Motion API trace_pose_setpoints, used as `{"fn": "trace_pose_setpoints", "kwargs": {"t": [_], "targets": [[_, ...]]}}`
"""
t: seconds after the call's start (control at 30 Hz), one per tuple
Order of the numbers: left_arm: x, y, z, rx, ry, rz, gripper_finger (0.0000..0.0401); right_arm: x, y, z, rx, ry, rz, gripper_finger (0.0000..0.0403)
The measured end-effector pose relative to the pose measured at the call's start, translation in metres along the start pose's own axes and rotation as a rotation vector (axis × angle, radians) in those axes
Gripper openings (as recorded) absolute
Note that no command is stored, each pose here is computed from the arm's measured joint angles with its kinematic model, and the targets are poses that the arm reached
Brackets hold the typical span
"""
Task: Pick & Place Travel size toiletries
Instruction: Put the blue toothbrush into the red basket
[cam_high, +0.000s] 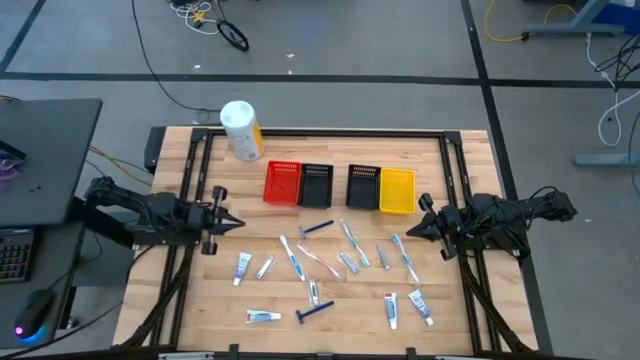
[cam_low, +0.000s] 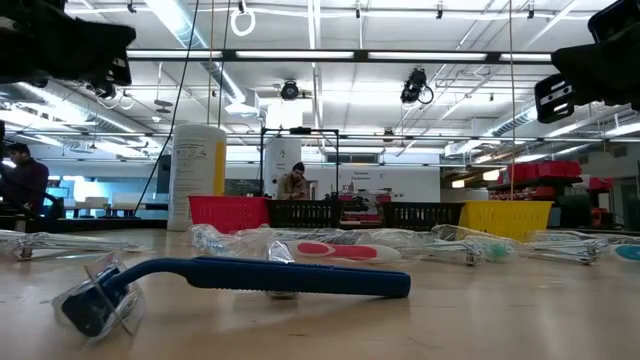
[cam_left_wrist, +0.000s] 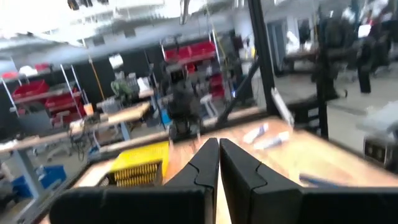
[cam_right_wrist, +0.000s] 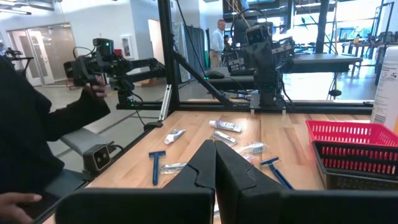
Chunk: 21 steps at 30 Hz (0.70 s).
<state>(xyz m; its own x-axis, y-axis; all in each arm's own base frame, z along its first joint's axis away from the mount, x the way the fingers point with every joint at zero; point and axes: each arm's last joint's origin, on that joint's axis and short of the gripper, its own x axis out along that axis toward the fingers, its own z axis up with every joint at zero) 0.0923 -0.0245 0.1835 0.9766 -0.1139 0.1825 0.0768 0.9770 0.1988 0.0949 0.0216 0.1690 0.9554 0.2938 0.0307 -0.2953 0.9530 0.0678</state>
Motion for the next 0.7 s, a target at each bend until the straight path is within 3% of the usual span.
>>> {"fn": "trace_pose_setpoints", "kwargs": {"t": [0.2,0.7], "targets": [[-0.001,0.002,0.011,-0.023,-0.113,0.018,0.0022,0.000,0.000,0.000,0.000,0.000,0.000,0.0001],[-0.003,0.008,0.024,-0.051,-0.242,0.090,0.0022,0.000,0.000,0.000,0.000,0.000,0.000,0.0001]]}}
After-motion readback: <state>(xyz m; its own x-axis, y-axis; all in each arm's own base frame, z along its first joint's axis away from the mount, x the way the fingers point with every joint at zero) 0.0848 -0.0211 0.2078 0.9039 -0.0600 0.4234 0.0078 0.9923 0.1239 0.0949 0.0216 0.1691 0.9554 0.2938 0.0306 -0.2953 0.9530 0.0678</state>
